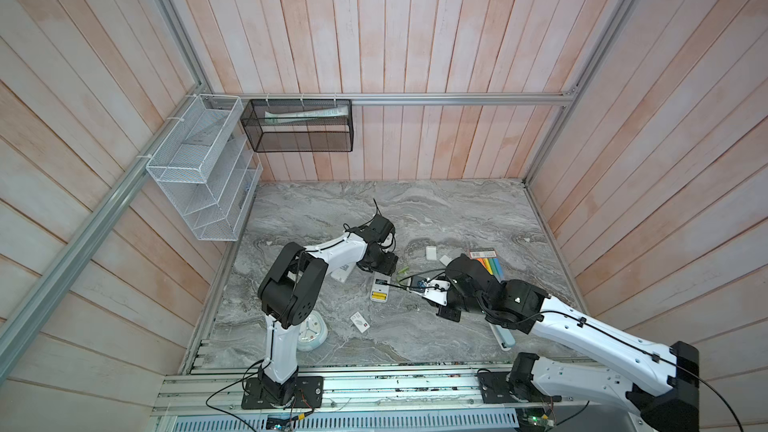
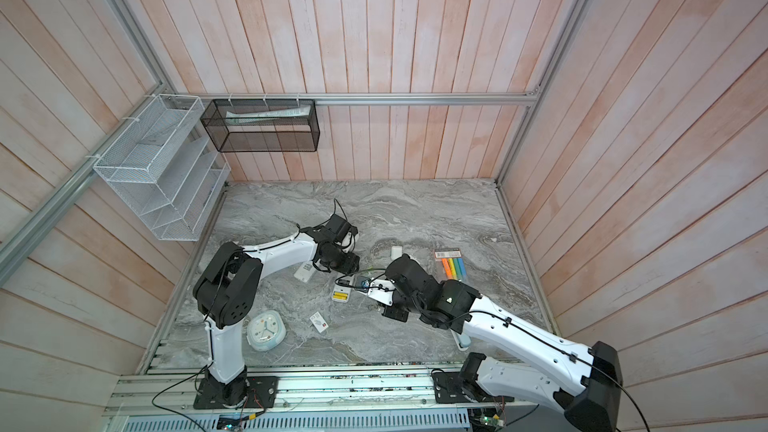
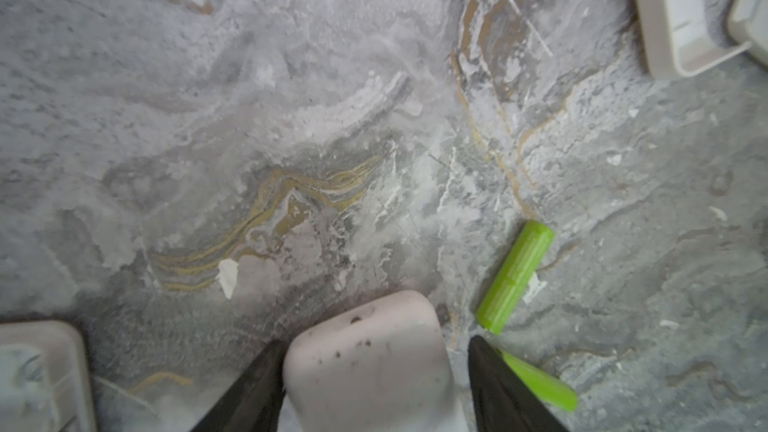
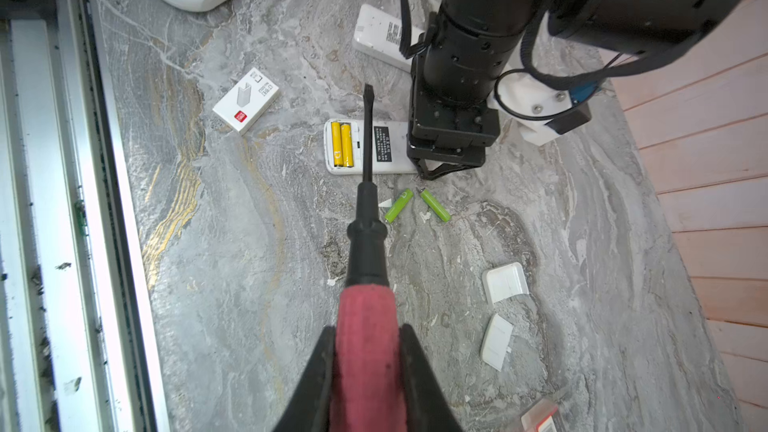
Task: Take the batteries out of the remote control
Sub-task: 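Bring the screwdriver tip to the yellow batteries while the left gripper holds the remote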
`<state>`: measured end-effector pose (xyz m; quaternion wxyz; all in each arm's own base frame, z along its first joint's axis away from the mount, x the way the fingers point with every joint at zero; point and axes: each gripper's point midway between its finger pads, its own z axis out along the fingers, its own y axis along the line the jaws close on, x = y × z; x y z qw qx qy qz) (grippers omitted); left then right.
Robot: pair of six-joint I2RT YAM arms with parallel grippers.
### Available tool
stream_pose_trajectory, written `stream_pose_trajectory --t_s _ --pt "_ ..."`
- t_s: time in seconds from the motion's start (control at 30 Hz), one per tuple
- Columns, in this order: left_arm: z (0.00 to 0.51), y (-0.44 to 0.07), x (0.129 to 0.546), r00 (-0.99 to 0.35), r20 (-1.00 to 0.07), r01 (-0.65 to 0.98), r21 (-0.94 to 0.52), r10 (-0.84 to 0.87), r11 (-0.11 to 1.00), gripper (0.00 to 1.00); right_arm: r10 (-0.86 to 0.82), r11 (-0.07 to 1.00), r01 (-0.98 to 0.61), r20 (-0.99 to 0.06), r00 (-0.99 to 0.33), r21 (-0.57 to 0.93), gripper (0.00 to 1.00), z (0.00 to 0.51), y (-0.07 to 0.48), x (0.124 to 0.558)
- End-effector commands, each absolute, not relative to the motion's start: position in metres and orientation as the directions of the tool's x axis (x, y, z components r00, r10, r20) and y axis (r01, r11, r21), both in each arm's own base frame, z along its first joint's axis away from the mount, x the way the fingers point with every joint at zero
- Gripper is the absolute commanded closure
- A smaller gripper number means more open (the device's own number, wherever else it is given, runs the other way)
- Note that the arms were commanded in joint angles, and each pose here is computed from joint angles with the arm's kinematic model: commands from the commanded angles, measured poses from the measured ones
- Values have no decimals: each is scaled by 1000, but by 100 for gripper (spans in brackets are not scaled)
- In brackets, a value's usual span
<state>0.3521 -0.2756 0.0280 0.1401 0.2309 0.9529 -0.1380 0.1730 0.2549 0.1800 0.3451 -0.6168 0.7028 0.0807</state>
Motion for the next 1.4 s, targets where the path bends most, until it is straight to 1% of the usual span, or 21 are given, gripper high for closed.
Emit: stream_pose_trajectory --t_s 0.0,0.07,0.13,0.27,0.47,0.67,0.8,0.87,0.93,1.13,1.37 --pt "17 -272 336 -880 -265 456 -232 395 859 30 -876 163 -939 -482 3 -303 100 164 252 168" --pt "16 -271 335 -883 -261 450 -233 390 862 30 -911 130 -943 -412 8 -305 100 155 253 168" --pt "16 -271 336 -884 -262 447 -234 387 863 30 -931 115 -944 -364 6 -311 100 150 253 169" --pt "12 -270 335 -890 -251 437 -235 380 868 30 -955 84 -939 -296 20 -333 100 144 253 172" --pt "9 -269 334 -899 -238 421 -229 369 878 30 -976 56 -931 -216 25 -360 100 138 249 176" --pt "5 -265 332 -908 -215 399 -187 359 898 32 -987 33 -919 -155 31 -392 100 133 249 181" --pt "3 -267 329 -907 -205 400 -160 366 902 32 -987 24 -916 -156 42 -400 100 133 253 182" --pt "3 -269 328 -905 -205 405 -145 373 903 28 -987 23 -916 -156 44 -401 100 133 254 182" --pt "3 -271 328 -902 -208 409 -133 379 903 27 -986 23 -914 -158 45 -405 100 133 254 183" --pt "-1 -269 325 -903 -182 406 -65 389 912 27 -983 28 -911 -175 49 -411 100 134 257 183" --pt "-7 -268 322 -909 -167 395 -54 381 917 34 -981 22 -903 -185 65 -429 100 137 262 184"
